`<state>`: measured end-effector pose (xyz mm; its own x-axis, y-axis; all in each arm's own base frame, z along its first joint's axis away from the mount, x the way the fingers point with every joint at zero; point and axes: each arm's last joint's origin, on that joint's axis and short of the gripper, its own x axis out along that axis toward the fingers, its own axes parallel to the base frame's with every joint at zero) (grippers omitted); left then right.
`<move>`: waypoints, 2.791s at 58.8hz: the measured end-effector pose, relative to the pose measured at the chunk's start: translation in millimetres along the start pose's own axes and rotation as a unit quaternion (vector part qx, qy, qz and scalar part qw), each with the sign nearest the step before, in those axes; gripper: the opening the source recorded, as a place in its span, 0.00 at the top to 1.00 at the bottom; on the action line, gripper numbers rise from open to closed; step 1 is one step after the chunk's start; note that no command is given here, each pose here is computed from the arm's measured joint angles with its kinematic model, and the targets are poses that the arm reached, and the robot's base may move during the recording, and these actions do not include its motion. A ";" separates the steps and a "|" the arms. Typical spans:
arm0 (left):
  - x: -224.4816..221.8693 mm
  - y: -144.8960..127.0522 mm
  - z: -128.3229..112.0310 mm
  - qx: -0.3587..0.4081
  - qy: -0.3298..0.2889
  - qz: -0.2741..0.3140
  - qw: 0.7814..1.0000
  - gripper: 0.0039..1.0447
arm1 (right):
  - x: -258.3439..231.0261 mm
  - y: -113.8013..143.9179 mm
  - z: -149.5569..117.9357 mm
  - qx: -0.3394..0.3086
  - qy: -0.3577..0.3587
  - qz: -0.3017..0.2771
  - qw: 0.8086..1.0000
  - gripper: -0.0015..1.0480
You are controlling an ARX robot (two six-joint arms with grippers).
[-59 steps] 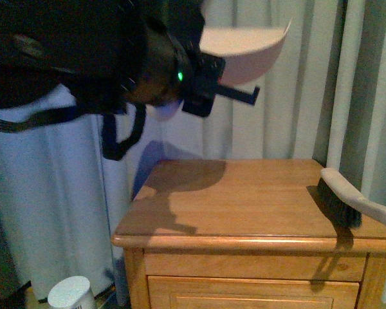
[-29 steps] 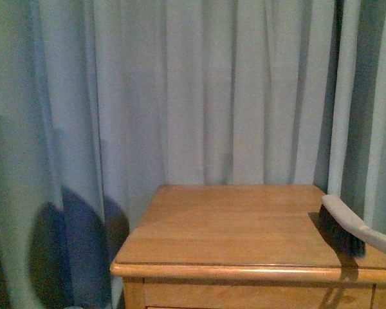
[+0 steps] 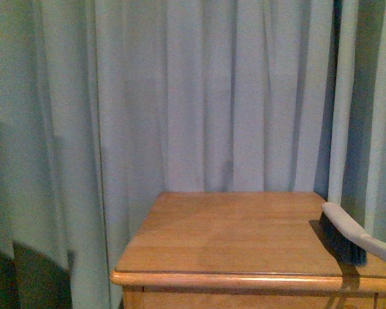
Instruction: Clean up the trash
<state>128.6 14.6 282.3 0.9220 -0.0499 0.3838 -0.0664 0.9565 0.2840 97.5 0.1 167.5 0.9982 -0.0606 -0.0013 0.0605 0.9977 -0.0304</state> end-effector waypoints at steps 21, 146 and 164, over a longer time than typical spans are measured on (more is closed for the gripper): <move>-2.8 -0.5 0.2 -0.007 -0.004 0.002 1.000 0.74 | 57.6 5.9 66.3 -0.004 0.150 0.055 0.987 0.07; -2.9 -0.5 0.3 -0.007 -0.004 0.002 1.000 0.74 | 154.9 47.5 121.7 0.041 0.073 0.041 0.996 0.81; -2.9 -0.4 0.3 -0.007 -0.004 0.002 1.000 0.74 | 69.8 19.1 120.8 0.044 -0.029 -0.005 0.999 0.81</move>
<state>125.8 14.2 281.4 0.9187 -0.0481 0.3919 -0.0647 0.9608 0.2697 168.7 18.6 287.6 0.9958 -0.0715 0.0568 0.0682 0.9960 0.0581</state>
